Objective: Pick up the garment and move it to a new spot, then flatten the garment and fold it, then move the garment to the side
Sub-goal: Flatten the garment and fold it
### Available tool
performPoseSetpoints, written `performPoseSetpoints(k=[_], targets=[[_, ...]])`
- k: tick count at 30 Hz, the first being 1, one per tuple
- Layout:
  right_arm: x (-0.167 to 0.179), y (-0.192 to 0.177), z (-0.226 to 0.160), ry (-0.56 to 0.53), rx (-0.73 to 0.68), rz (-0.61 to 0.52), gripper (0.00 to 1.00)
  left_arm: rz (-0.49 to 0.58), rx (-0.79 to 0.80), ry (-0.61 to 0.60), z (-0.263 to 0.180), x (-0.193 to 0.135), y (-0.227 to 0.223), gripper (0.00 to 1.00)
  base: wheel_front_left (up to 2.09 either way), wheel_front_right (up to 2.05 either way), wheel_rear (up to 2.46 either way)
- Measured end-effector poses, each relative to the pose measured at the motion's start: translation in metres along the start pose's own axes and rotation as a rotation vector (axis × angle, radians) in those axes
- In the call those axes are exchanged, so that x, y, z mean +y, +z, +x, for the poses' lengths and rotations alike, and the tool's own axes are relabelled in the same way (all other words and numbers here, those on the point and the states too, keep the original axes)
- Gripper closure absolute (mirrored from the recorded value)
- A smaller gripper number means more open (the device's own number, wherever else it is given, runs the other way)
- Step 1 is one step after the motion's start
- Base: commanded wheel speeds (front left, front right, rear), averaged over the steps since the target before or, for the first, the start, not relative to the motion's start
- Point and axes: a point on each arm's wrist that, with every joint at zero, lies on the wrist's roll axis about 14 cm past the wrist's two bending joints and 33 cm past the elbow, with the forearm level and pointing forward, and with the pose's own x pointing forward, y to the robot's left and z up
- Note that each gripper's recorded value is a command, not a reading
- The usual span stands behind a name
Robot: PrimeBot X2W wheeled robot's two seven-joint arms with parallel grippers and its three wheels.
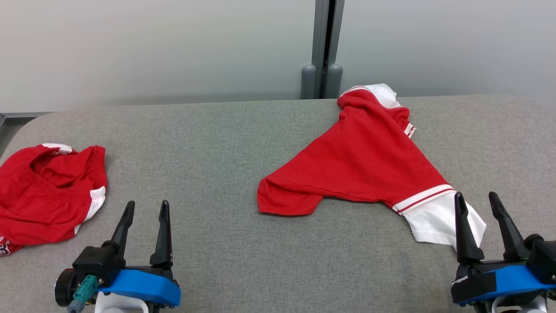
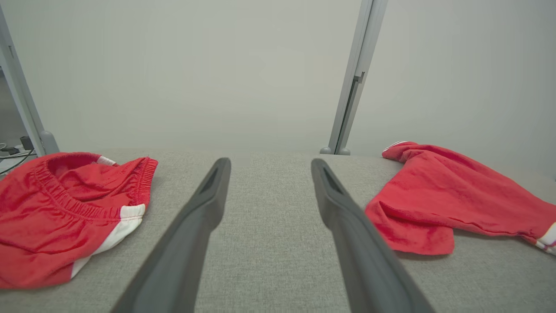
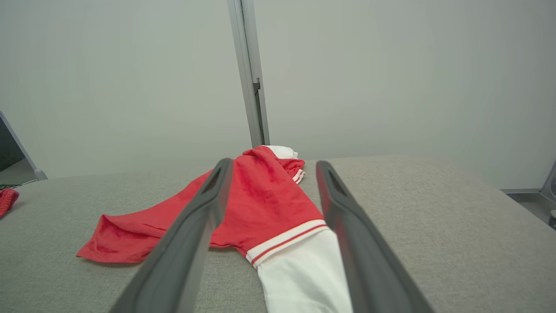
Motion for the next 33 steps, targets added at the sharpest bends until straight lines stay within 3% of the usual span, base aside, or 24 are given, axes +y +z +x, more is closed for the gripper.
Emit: performPoseSetpoints(k=[8, 17, 23, 33], targets=[[-0.001, -0.007, 0.000, -0.003, 0.030, -0.020, 0.00, -0.031, 0.070, -0.092, 0.017, -0.026, -0.022, 0.00, 0.00, 0.00, 0.00], [-0.007, -0.022, 0.008, -0.020, 0.063, -0.014, 0.00, -0.052, 0.281, -0.283, 0.057, -0.082, -0.073, 0.00, 0.00, 0.00, 0.00], [-0.012, -0.031, 0.008, -0.035, 0.082, -0.008, 0.00, -0.071, 0.409, -0.344, 0.072, -0.107, -0.102, 0.00, 0.00, 0.00, 0.00], [-0.022, -0.037, 0.004, -0.068, 0.087, 0.000, 0.00, -0.059, 0.617, -0.344, 0.076, -0.111, -0.140, 0.00, 0.00, 0.00, 0.00]])
